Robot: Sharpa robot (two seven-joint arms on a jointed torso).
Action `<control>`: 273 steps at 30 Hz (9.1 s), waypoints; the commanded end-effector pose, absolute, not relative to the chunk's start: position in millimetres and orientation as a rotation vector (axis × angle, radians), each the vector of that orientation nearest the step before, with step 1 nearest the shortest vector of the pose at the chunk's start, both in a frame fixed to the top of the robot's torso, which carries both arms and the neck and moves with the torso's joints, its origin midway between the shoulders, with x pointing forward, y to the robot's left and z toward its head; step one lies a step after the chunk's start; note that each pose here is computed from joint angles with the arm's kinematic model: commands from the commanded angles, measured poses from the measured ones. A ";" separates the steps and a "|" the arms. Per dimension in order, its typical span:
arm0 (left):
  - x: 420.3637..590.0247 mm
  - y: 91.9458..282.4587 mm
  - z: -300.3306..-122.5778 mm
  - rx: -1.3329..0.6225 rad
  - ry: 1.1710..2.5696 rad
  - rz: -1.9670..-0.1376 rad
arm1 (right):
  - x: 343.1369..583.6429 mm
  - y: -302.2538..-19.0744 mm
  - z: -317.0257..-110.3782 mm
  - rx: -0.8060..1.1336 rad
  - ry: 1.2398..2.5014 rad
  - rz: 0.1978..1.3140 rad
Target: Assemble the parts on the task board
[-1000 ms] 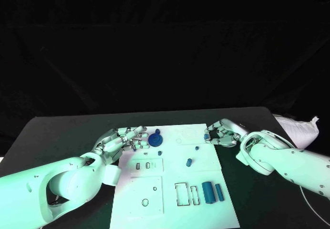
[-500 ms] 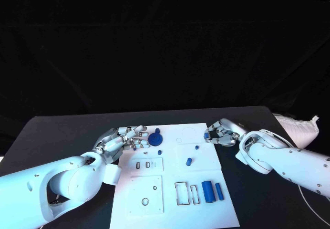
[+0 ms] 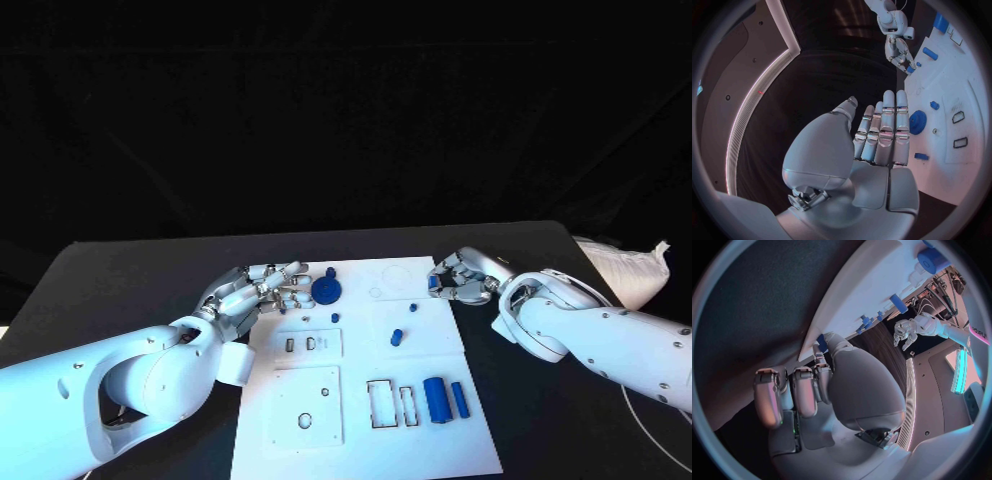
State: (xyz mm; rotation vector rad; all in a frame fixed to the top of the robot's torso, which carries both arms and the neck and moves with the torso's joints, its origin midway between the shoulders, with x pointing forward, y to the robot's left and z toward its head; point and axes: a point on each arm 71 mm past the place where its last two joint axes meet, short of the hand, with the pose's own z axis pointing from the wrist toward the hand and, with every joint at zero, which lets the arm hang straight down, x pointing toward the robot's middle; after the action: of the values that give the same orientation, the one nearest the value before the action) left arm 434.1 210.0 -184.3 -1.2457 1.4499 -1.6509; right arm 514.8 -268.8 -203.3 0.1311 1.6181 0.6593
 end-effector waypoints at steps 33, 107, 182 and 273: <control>434.0 207.8 -183.8 -1.241 1.456 -1.675 | 505.4 -247.6 -192.7 0.118 1.559 0.684; 450.6 236.9 -189.6 -1.289 1.390 -1.606 | 445.3 -71.0 -229.0 -0.220 1.818 0.750; 457.0 232.5 -198.8 -1.205 1.520 -1.478 | 425.4 -97.3 -169.6 -0.118 1.512 1.071; 505.4 133.3 -179.9 -0.085 2.418 -0.285 | 453.3 -222.6 -151.6 0.442 1.511 1.019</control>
State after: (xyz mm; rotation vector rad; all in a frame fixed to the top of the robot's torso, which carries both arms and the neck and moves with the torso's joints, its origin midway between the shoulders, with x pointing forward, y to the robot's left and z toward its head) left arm 507.0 132.0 -178.7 -0.0905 2.3963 -0.3422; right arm 453.6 -223.9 -151.9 0.4724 1.5130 1.0237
